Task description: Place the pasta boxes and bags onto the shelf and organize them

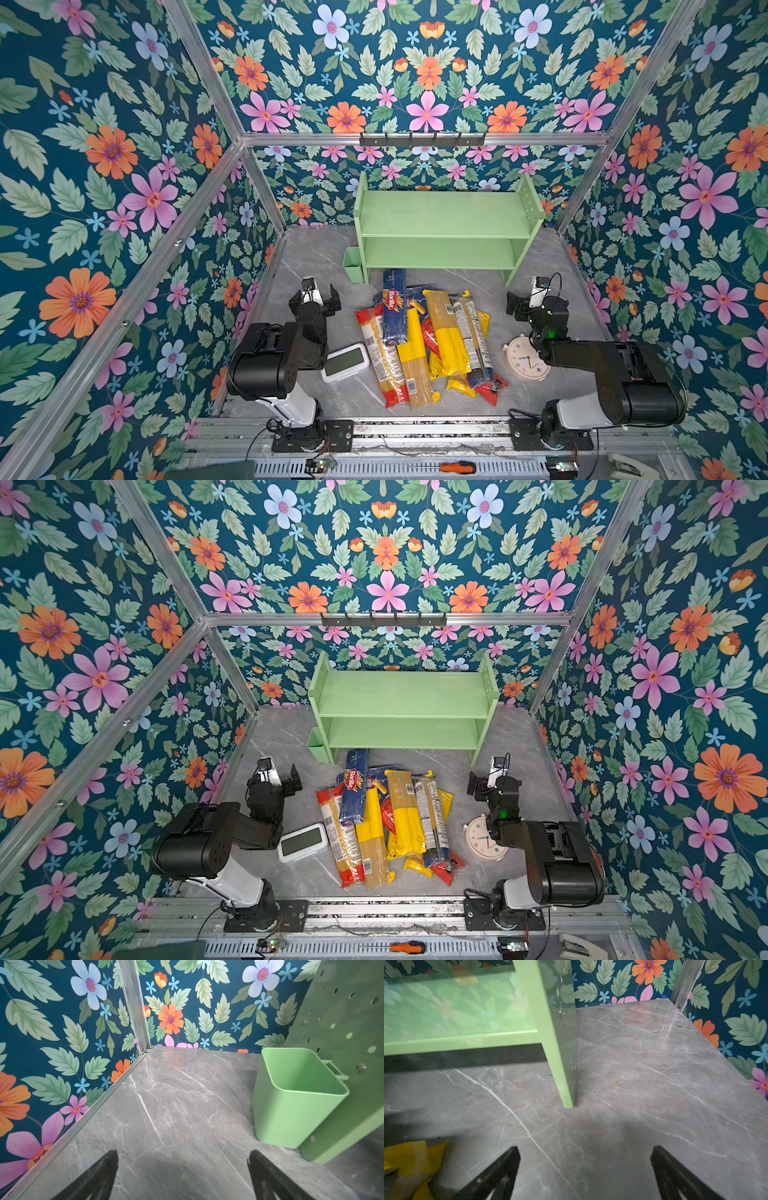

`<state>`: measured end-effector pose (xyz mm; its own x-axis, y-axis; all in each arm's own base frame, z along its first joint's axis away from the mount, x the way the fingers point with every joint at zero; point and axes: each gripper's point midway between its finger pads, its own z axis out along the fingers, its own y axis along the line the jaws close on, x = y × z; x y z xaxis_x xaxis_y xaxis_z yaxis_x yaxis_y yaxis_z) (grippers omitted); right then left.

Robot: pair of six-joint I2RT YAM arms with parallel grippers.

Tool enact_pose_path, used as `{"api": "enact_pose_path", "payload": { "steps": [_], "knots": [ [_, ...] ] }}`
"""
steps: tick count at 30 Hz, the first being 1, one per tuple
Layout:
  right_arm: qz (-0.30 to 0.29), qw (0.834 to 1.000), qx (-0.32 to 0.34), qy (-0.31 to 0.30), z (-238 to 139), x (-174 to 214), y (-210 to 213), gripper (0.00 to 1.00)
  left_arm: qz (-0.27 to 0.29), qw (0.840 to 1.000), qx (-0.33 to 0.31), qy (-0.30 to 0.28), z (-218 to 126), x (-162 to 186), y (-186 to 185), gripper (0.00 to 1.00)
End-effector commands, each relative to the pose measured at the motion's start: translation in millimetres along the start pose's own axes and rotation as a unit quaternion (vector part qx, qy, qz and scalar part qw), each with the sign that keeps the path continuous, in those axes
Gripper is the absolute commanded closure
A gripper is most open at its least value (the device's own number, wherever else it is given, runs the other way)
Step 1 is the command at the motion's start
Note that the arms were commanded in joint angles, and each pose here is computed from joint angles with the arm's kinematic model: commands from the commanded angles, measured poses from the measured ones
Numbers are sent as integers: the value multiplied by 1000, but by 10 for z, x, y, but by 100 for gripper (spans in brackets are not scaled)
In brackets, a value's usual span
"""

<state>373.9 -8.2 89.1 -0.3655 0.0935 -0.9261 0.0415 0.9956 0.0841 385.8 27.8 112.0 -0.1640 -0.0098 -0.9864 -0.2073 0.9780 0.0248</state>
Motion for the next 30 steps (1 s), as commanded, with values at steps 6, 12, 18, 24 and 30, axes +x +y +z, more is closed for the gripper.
{"api": "enact_pose_path", "payload": {
  "steps": [6,12,18,24,30],
  "knots": [
    [0,1000,0,-14,-2,-81,3,1,5,1000,5,-7,-6,-34,-13,0],
    [0,1000,0,-14,-1,-84,4,1,6,1000,6,-7,-6,-32,-19,0],
    [0,1000,0,-14,-1,-85,4,1,4,1000,3,-9,-14,-38,-5,0],
    [0,1000,0,-14,-1,-86,3,1,0,1000,-7,-10,-37,-146,31,0],
    [0,1000,0,-14,-2,-83,3,1,5,1000,5,-3,9,-81,-19,0]
  ]
}}
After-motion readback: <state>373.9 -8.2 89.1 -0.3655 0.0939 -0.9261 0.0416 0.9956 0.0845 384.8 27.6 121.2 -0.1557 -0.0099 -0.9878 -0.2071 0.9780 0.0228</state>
